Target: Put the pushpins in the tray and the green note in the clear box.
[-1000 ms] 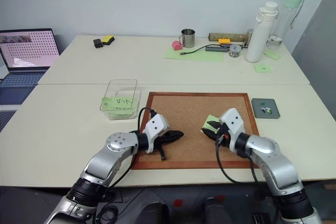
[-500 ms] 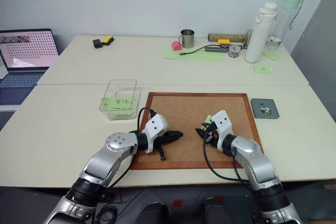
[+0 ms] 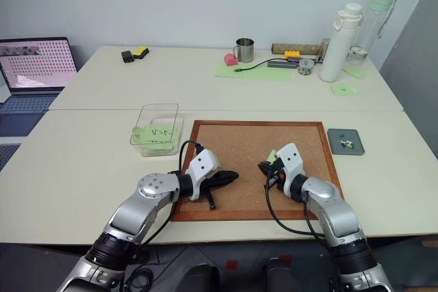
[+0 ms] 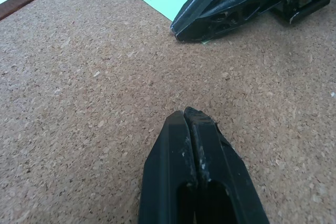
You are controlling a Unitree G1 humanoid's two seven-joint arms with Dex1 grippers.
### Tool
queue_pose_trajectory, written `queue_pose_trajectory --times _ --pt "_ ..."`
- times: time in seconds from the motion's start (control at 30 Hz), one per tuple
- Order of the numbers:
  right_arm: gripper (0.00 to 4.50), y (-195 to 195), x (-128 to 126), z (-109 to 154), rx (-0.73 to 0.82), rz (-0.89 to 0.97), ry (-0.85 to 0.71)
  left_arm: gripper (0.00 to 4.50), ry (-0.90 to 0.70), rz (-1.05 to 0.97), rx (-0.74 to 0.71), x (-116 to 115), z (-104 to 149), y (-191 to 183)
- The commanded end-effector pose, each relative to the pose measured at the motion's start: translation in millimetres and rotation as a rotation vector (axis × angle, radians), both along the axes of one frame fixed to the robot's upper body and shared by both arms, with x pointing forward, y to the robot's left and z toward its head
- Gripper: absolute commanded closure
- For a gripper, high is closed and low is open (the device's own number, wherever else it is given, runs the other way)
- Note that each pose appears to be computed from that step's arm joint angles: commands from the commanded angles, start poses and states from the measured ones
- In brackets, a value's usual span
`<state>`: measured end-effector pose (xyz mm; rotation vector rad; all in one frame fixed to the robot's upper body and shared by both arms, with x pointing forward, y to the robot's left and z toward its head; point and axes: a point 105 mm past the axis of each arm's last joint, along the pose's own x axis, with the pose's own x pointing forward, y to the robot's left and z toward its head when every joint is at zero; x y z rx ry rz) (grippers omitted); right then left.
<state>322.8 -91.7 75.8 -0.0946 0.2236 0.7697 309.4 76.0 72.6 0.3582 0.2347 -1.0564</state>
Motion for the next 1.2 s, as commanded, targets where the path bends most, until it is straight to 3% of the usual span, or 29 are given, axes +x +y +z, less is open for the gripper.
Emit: queue_pose_trajectory --times 0.03,0.23,0.37,0.5,0.57,0.8,1.2 --pt "4.44 -2.2 -1.8 30.7 -0.008 0.029 -0.139 4.50 0.056 0.009 0.042 -3.4 -16.2 5.9" --pt "4.44 -4.0 -6.8 63.6 -0.080 0.096 -0.273 4.50 0.055 0.015 0.031 -1.5 -15.2 5.2" --pt "4.44 -8.3 -15.4 57.8 -0.237 0.178 -0.317 4.50 0.086 0.066 -0.159 7.8 11.6 -2.6" --pt "4.50 -15.9 -23.9 60.8 -0.385 0.285 -0.387 3.82 0.244 0.078 -0.486 14.7 60.9 -2.6" --pt "4.50 -17.9 -26.9 64.8 -0.433 0.331 -0.421 3.40 0.312 0.072 -0.580 15.4 75.8 -1.3" --pt "4.50 -14.3 -38.2 82.5 -0.563 0.498 -0.560 1.87 0.539 0.027 -0.678 4.5 83.3 -7.2" --pt "4.50 13.7 -51.5 103.3 -0.622 0.694 -0.733 1.87 0.681 -0.077 -0.784 -6.4 95.0 -28.6"
